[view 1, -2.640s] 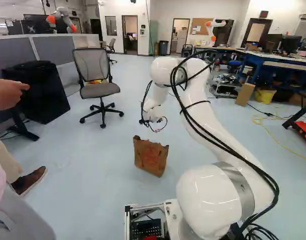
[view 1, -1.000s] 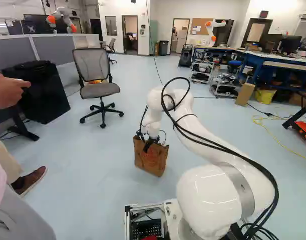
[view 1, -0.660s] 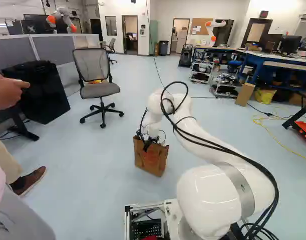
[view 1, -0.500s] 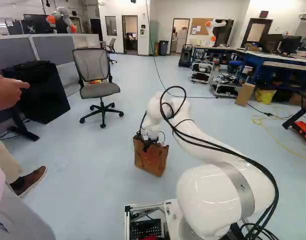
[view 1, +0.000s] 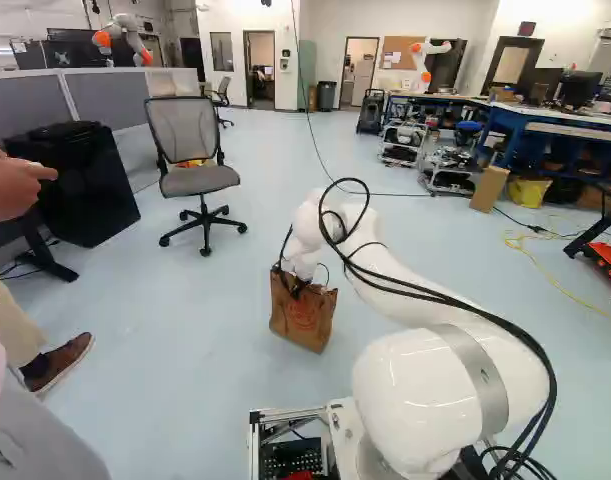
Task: Pick up the grocery bag from the ground
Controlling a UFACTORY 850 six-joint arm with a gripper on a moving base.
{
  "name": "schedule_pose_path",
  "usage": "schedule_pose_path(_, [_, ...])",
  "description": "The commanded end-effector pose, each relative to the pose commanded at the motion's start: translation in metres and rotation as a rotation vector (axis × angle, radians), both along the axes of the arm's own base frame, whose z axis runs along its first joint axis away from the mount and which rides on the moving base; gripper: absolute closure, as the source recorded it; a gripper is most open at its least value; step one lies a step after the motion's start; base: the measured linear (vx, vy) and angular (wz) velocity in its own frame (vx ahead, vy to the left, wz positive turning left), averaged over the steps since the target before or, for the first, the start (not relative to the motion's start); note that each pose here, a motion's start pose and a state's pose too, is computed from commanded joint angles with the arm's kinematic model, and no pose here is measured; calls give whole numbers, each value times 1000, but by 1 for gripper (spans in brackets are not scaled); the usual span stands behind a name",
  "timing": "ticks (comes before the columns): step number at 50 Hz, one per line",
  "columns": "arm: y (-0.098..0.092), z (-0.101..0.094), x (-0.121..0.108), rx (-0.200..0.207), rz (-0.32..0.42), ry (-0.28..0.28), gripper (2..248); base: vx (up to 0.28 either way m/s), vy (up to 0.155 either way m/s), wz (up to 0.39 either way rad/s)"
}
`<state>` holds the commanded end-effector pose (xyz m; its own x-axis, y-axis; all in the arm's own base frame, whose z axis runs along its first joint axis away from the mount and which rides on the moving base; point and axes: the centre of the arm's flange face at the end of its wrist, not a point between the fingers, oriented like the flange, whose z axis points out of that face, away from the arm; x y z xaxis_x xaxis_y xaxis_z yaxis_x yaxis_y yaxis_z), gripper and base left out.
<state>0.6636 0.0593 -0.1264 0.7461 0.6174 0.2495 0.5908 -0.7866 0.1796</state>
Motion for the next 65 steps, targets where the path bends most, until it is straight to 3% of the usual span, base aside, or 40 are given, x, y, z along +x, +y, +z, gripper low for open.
schedule_pose_path(1, [0, 0, 0, 0, 0, 0, 126, 0, 0, 0])
schedule_pose_path(2, [0, 0, 0, 0, 0, 0, 164, 0, 0, 0])
schedule_pose_path(7, [0, 0, 0, 0, 0, 0, 164, 0, 0, 0])
schedule_pose_path(8, [0, 0, 0, 0, 0, 0, 202, 0, 0, 0])
schedule_pose_path(12, [0, 0, 0, 0, 0, 0, 202, 0, 0, 0])
schedule_pose_path(13, [0, 0, 0, 0, 0, 0, 228, 0, 0, 0])
schedule_pose_path(35, [0, 3, 0, 0, 0, 0, 228, 0, 0, 0])
schedule_pose_path(65, [0, 82, 1, 1, 0, -8, 228, 0, 0, 0])
